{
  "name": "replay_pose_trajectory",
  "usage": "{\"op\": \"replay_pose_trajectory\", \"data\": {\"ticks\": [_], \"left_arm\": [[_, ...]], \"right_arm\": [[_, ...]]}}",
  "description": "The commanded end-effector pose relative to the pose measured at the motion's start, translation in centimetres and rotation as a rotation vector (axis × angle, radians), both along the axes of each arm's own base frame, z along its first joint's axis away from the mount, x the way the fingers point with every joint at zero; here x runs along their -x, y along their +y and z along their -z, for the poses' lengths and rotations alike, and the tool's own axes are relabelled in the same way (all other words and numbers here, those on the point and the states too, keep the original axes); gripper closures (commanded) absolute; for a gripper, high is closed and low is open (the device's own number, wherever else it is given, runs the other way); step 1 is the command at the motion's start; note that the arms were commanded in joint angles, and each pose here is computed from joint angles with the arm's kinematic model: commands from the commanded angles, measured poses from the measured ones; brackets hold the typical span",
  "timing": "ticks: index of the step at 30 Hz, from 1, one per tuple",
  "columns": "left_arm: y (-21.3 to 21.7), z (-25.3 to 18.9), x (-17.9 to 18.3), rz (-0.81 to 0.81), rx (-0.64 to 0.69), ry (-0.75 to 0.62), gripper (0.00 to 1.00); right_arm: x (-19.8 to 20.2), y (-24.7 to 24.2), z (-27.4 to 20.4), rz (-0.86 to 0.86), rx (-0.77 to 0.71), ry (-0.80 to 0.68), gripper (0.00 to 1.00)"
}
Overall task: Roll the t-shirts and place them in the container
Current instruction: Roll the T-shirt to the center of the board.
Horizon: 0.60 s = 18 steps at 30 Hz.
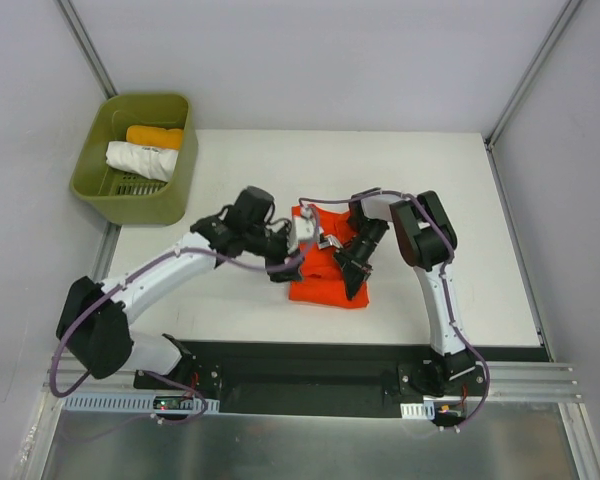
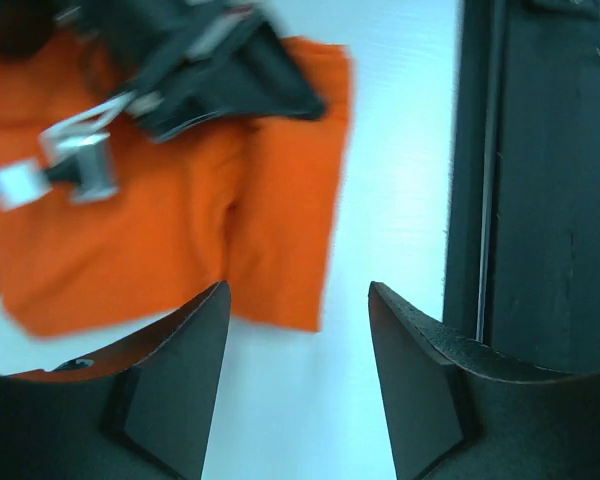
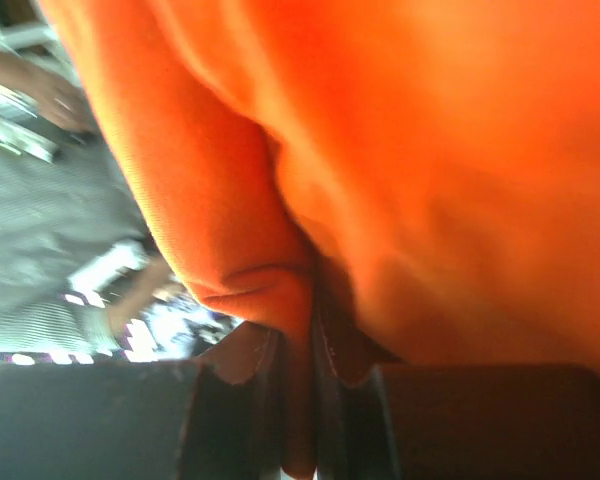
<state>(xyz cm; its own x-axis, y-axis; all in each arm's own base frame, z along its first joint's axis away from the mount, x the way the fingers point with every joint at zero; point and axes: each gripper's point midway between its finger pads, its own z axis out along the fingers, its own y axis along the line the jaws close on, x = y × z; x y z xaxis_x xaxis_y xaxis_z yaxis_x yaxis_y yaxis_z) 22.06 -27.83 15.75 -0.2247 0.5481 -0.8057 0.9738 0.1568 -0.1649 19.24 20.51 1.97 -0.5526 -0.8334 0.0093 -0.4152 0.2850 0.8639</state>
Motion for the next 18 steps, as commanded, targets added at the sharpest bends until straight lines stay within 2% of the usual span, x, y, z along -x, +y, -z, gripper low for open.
{"op": "replay_pose_trajectory", "data": {"ticks": [1,3,4,6,10,18], "left_arm": [[0.1,5.2,2.9,0.225,-0.179,-0.320,0.43],[-1.1,5.2,2.9,0.258,-0.153,-0.430,0.43],[-1.3,6.2,3.8,0.295,-0.162,-0.457,0.43],[-2.0,6.6,3.2,0.289,-0.167,-0.524,0.43],[-2.5,7.8,2.4,0.283,-0.187,-0.584,0.43],[-3.2,7.1,2.5,0.318,-0.151,-0.625,0.42]], "right_arm": [[-0.8,-0.2,-1.5,0.130,0.055,0.172,0.92],[-1.2,-0.1,-1.5,0.159,0.053,0.200,0.92],[-1.3,-0.1,-1.6,0.165,0.053,0.213,0.92],[-1.4,-0.1,-1.7,0.171,0.048,0.216,0.92],[-1.4,-0.1,-1.7,0.168,0.041,0.213,0.92],[-1.3,0.0,-1.6,0.161,0.057,0.222,0.92]]}}
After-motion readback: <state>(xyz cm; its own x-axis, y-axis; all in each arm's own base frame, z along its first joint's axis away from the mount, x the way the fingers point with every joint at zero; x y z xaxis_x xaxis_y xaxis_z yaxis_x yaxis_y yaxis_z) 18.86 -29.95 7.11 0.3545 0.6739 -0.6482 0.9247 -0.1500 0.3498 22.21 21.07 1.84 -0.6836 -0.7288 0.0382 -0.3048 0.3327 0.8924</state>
